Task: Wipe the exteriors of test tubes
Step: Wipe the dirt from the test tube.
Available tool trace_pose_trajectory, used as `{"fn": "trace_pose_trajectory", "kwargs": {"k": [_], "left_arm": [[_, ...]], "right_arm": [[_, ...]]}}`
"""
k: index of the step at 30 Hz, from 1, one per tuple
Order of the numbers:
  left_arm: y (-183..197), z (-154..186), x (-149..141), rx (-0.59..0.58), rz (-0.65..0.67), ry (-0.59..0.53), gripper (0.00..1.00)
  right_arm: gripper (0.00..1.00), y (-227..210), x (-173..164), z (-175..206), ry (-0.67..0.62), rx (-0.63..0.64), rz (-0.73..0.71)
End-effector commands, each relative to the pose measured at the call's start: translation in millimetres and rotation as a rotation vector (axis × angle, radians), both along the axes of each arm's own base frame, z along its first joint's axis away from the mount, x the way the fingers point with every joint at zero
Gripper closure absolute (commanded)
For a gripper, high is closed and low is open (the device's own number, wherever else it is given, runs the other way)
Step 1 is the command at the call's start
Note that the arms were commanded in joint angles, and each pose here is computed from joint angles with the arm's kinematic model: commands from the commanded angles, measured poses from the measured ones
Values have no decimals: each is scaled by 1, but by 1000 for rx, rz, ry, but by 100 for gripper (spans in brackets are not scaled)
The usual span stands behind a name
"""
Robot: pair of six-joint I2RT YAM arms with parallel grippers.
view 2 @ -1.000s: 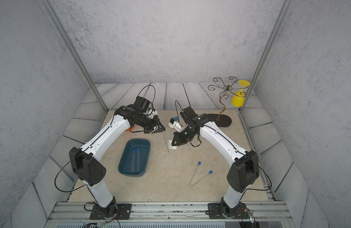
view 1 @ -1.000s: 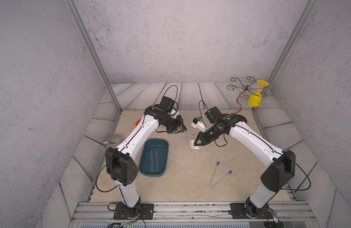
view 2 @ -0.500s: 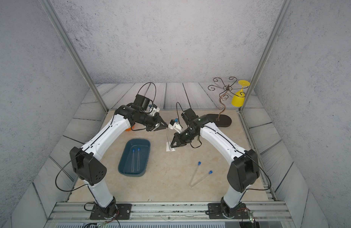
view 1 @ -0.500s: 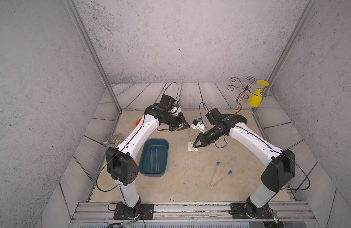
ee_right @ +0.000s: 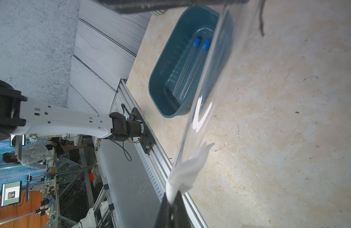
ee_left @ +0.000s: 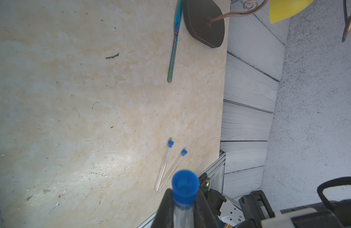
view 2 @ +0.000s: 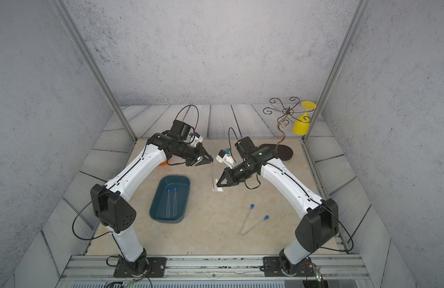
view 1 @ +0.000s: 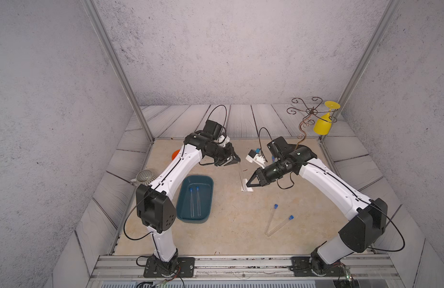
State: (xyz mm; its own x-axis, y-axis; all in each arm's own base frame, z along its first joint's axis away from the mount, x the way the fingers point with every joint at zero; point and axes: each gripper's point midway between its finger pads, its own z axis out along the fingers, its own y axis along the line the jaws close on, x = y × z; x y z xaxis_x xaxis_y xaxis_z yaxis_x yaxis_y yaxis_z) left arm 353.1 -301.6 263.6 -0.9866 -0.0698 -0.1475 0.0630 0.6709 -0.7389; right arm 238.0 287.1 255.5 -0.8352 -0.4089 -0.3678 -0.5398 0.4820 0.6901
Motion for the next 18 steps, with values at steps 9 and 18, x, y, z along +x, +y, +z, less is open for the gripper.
{"fn": "trace_pose_trajectory", "kwargs": {"k": [9,18], "left_arm": [[-4,7,-6,-17,-26,-15,88],[-6,7,-6,-18,-25,-17,89]], "right_arm": [[96,13,5,41,-10,117,3],[96,30,10,58,-25,159,35]]}}
